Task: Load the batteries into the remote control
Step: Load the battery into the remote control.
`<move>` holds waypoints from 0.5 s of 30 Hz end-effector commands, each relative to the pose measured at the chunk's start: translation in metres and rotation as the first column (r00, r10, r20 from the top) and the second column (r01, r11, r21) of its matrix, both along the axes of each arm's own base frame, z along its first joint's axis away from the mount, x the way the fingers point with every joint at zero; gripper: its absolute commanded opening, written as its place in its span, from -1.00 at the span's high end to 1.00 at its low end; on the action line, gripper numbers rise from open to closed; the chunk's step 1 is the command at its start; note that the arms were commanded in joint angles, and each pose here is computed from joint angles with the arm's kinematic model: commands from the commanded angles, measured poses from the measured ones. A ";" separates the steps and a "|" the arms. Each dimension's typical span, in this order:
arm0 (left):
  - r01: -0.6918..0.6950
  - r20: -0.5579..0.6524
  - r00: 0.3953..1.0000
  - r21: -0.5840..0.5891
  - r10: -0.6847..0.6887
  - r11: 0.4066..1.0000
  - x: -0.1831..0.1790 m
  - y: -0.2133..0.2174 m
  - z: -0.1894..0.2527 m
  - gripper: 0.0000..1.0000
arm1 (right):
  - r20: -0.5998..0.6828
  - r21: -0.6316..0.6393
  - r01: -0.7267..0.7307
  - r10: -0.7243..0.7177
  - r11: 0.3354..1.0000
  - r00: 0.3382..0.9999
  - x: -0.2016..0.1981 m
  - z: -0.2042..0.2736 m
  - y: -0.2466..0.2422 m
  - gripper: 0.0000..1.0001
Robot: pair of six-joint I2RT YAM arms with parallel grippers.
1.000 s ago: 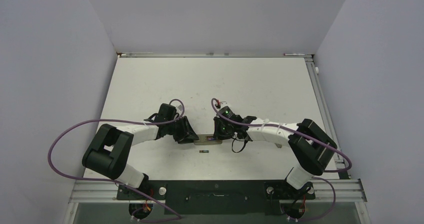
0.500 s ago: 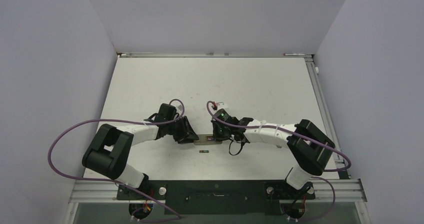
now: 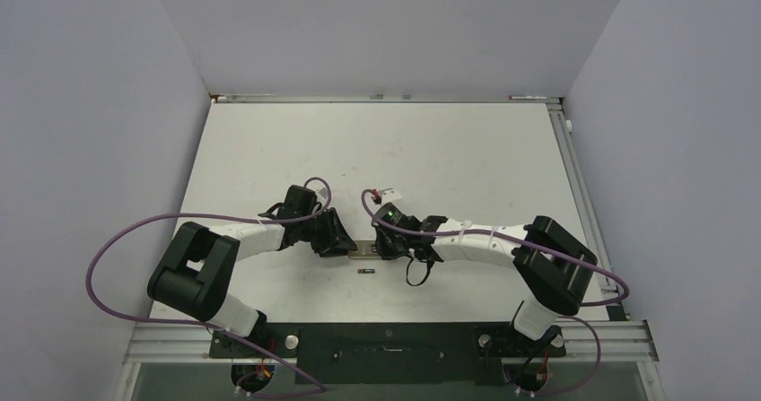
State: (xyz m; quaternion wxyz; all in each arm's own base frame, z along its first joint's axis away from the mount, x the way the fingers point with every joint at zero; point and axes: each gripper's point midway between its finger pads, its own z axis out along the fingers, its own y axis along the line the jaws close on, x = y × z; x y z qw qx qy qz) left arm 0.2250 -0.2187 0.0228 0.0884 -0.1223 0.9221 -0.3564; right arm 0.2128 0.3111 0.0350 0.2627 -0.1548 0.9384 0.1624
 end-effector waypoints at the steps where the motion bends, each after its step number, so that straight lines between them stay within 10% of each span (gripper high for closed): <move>1: 0.022 0.042 0.999 -0.006 -0.022 1.000 0.007 -0.005 0.003 0.33 | -0.126 -0.076 -0.086 0.076 0.993 0.989 -0.039 -0.026 -0.002 0.83; 15: 0.021 0.042 0.999 -0.009 -0.021 1.000 0.006 -0.005 0.003 0.33 | -0.059 -0.111 -0.063 0.057 0.992 0.997 -0.022 -0.012 0.002 0.82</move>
